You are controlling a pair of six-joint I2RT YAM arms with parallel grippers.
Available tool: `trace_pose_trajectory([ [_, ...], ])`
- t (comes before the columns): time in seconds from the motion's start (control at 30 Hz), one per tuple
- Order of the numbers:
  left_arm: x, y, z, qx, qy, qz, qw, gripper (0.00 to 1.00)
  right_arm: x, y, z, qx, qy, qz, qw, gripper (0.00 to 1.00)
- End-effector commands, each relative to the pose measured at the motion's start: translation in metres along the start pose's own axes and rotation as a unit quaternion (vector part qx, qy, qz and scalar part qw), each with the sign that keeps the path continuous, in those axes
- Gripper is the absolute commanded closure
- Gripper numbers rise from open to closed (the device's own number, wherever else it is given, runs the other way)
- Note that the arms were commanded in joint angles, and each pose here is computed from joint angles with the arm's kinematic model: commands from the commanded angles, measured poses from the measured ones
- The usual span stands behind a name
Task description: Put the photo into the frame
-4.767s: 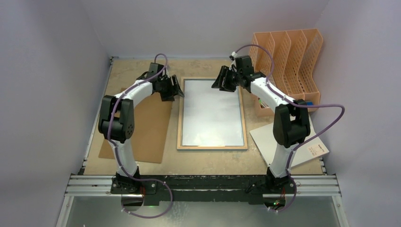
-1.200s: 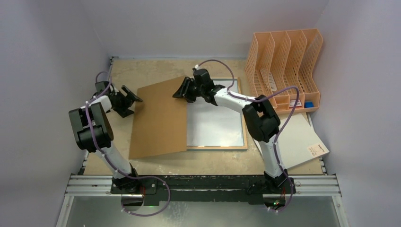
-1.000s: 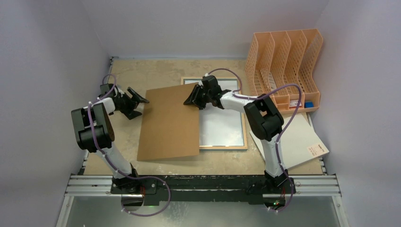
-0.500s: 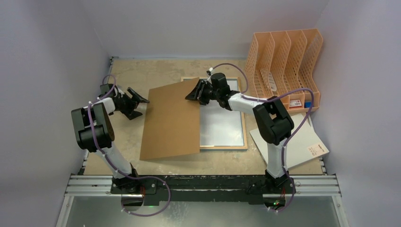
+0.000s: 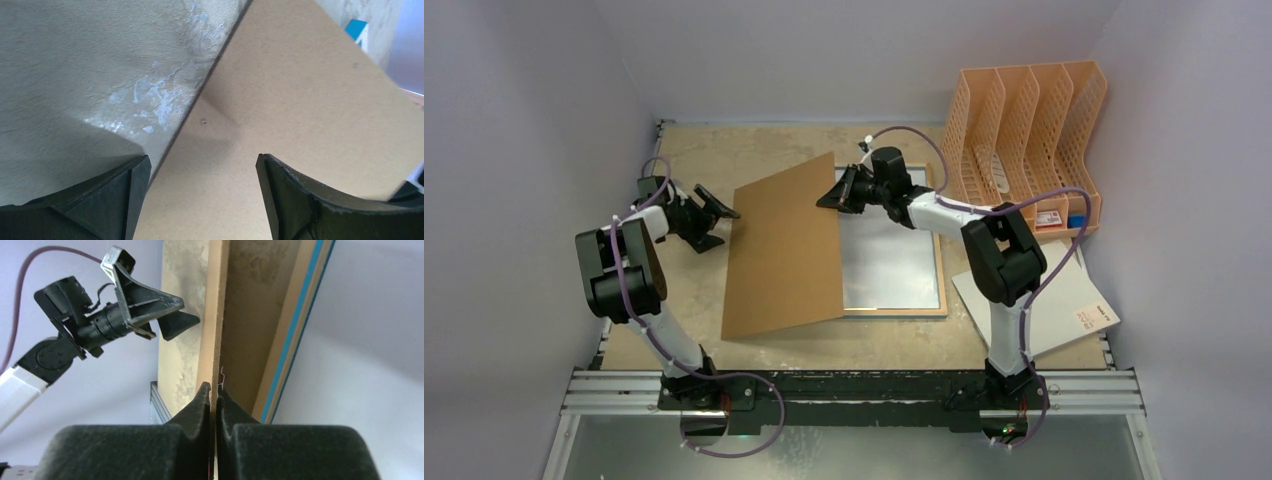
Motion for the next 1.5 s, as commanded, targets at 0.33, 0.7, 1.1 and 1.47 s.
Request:
trace_pose_trajectory([
  [0.33,-0.085,-0.060,-0.030,-0.101,0.154,0.003,0.983,0.18,0.092,-0.019,-0.052,-0.059,-0.045,-0.041,0.996,1.00],
  [0.7,-0.163,-0.097,0.013,-0.168,0.377,0.069,0.908,0.18,0.116,-0.053,-0.094,-0.085,0.041,-0.078,0.992,1.00],
  [1.1,-0.157,-0.146,0.033,-0.248,0.565,0.053,0.785,0.20,0.123,-0.098,-0.145,-0.094,0.132,-0.100,0.982,1.00],
  [1.47,-0.156,-0.177,0.058,-0.347,0.735,0.117,0.570,0.21,0.126,-0.122,-0.156,-0.088,0.165,-0.132,0.974,1.00],
])
Point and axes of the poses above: each gripper's point midway between its finger pads, its own y axis out along the fingers, its own x axis along the line the jaws close on, z = x × y, the point moved 9 cm from there along -y, back along the fingers, and after that the axes turned 6 degrees about y, right-handed, at the moved point
